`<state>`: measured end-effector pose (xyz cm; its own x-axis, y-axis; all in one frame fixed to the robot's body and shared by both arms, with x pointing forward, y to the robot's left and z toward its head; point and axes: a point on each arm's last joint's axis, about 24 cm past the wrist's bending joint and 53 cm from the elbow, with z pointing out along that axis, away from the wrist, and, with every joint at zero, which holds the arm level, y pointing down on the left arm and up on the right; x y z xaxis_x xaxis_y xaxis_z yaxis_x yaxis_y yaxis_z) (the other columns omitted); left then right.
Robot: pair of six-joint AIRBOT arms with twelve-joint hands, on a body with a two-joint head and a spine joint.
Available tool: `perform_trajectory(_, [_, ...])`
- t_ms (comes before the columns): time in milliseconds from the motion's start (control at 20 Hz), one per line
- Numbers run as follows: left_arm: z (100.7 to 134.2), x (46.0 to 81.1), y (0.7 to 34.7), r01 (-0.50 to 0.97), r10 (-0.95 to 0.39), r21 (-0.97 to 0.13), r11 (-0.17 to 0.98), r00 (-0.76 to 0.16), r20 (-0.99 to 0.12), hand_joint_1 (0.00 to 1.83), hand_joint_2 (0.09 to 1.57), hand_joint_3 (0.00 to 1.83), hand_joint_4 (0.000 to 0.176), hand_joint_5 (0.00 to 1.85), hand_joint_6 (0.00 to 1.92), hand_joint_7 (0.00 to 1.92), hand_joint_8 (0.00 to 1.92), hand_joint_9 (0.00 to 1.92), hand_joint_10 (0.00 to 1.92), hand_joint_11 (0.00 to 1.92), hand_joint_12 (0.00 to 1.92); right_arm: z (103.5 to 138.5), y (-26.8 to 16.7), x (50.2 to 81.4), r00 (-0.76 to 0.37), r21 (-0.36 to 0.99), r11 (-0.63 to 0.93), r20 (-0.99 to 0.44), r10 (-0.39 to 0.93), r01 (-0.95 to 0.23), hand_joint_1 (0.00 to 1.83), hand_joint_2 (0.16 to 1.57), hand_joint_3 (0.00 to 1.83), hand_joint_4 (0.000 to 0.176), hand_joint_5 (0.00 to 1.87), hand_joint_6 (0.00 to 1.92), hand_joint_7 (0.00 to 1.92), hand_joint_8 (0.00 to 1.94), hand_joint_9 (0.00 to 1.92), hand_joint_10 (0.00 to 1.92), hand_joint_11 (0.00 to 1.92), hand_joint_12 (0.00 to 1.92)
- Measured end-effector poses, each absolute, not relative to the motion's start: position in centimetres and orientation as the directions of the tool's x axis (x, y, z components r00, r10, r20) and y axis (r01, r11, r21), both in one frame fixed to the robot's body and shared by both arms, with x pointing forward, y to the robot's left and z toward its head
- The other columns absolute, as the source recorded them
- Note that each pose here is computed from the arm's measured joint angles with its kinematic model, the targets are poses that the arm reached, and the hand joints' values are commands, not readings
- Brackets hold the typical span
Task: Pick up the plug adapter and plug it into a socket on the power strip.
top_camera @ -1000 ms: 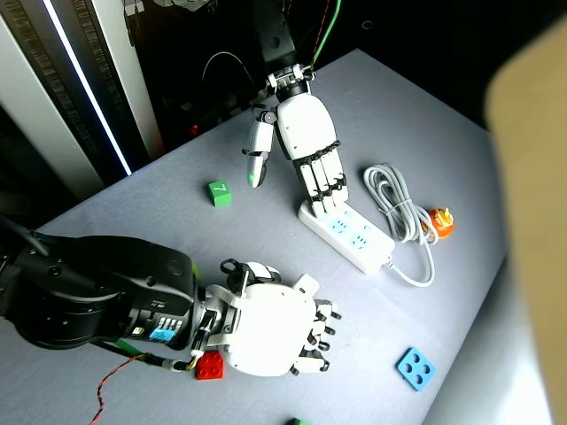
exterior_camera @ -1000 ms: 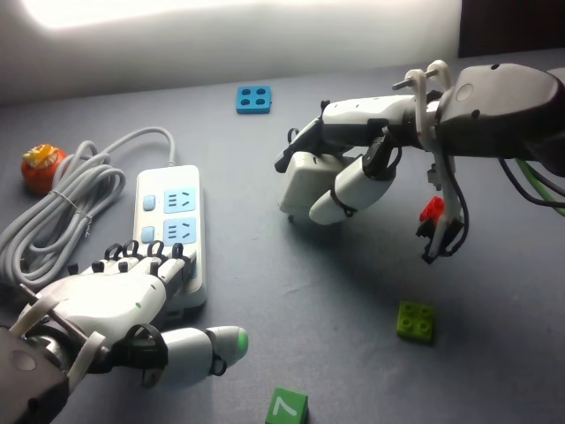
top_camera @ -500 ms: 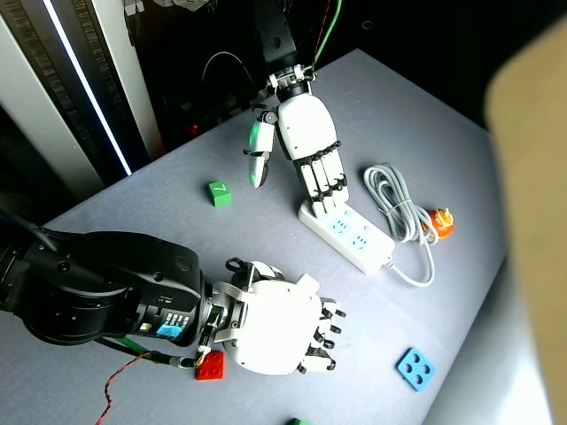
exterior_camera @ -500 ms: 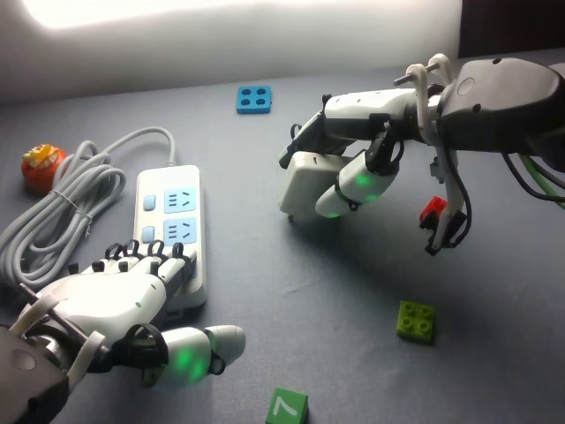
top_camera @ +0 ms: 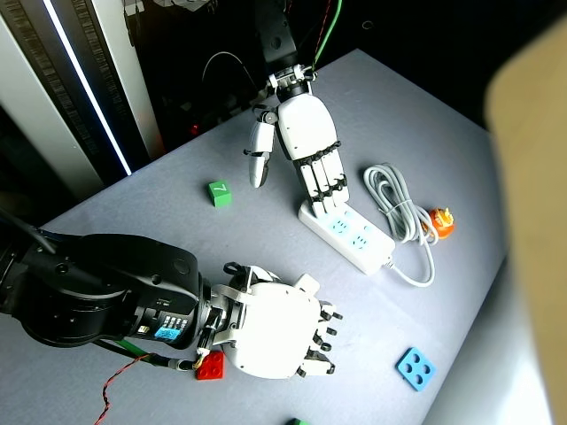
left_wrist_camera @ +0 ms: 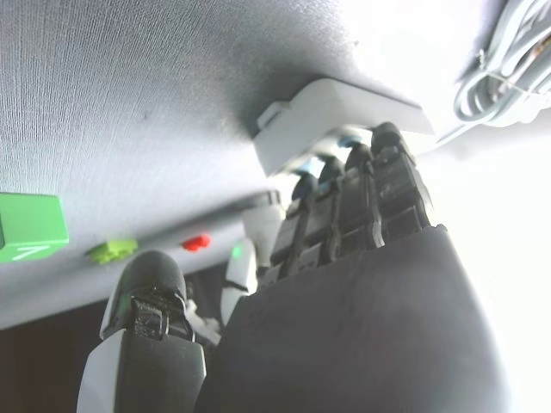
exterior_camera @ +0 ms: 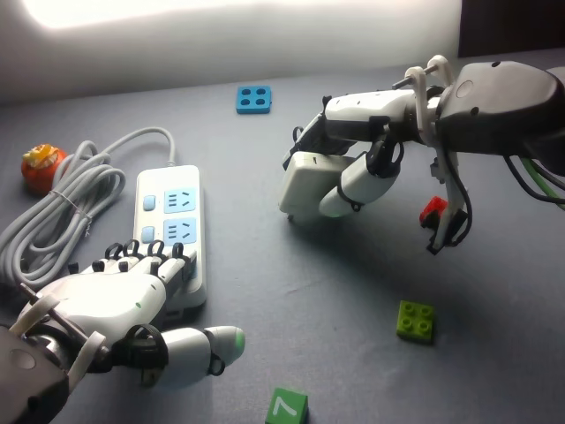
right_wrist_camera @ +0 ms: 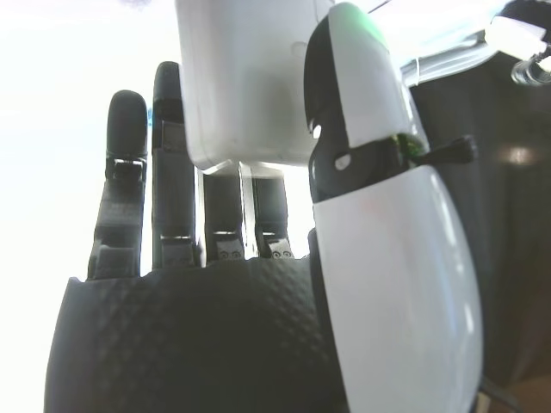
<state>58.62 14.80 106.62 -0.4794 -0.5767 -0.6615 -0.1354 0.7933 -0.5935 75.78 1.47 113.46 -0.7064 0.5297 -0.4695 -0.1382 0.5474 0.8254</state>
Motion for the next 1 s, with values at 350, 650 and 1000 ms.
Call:
perform_trajectory(350, [106.63, 58.72, 14.86, -0.136, -0.577, -0.593, 0.794, -0.479, -0.662, 0.0, 1.21, 0.0, 0.0, 0.0, 0.0, 0.0, 0.0, 0.0, 0.0, 0.0, 0.0, 113.29, 2.46, 75.55, -0.709, 0.829, 0.542, -0.467, 0.529, -0.141, 1.17, 1.03, 0.0, 0.0, 0.62, 0.01, 0.64, 0.01, 0.59, 0.02, 0.0, 1.33])
perform_trajectory(650, [106.63, 58.75, 14.89, -0.135, -0.576, -0.592, 0.795, -0.478, -0.663, 0.0, 1.21, 0.0, 0.0, 0.0, 0.0, 0.0, 0.0, 0.0, 0.0, 0.0, 0.0, 113.0, 2.26, 75.65, -0.705, 0.827, 0.546, -0.468, 0.533, -0.136, 1.17, 1.03, 0.0, 0.0, 0.6, 0.0, 0.62, 0.0, 0.58, 0.01, 0.0, 1.29])
perform_trajectory(1000, [106.62, 58.77, 14.9, -0.135, -0.575, -0.592, 0.795, -0.479, -0.663, 0.0, 1.21, 0.0, 0.0, 0.0, 0.0, 0.0, 0.0, 0.0, 0.0, 0.0, 0.0, 113.05, 2.01, 75.88, -0.701, 0.827, 0.546, -0.469, 0.538, -0.133, 1.18, 1.03, 0.0, 0.0, 0.63, 0.01, 0.67, 0.01, 0.63, 0.03, 0.02, 1.34])
